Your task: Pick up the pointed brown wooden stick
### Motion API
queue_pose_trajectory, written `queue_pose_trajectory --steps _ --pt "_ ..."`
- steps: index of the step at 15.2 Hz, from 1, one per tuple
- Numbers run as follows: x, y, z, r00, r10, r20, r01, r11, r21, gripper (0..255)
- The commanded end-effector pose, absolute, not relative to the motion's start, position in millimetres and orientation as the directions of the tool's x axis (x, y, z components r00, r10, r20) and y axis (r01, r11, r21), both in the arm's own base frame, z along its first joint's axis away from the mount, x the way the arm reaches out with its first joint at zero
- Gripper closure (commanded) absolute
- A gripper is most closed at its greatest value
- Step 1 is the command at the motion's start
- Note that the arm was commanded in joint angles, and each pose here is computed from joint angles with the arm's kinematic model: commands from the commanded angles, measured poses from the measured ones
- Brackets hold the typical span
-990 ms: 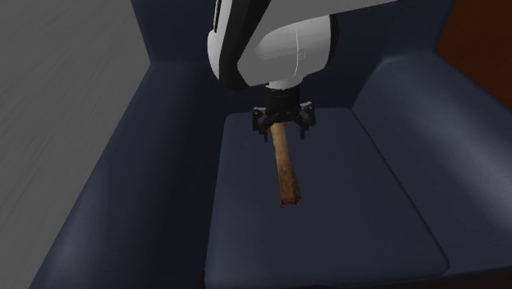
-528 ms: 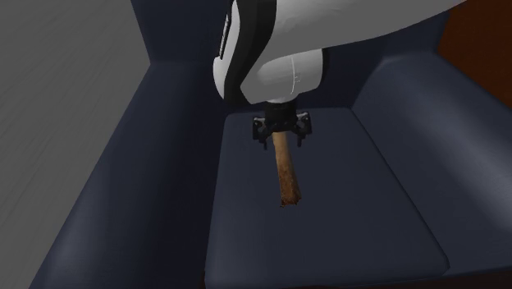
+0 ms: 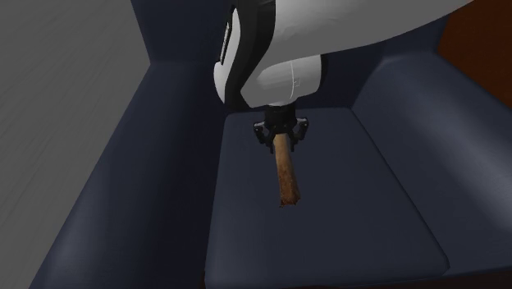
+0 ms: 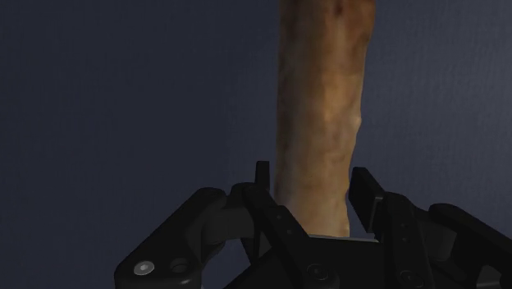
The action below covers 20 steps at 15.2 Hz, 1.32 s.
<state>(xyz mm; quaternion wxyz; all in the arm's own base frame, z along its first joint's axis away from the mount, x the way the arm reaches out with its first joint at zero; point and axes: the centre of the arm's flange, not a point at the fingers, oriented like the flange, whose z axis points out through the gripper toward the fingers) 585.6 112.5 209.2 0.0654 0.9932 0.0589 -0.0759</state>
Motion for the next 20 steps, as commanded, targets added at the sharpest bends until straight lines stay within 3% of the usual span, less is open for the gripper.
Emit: queue_pose_trajectory --steps 1,20 --pt "585.2 112.5 208.5 0.981 0.106 -0.160 0.126 -0.985 0.121 255" --pt "584.9 112.3 288.7 0.981 0.107 -0.160 0.126 -0.985 0.121 255"
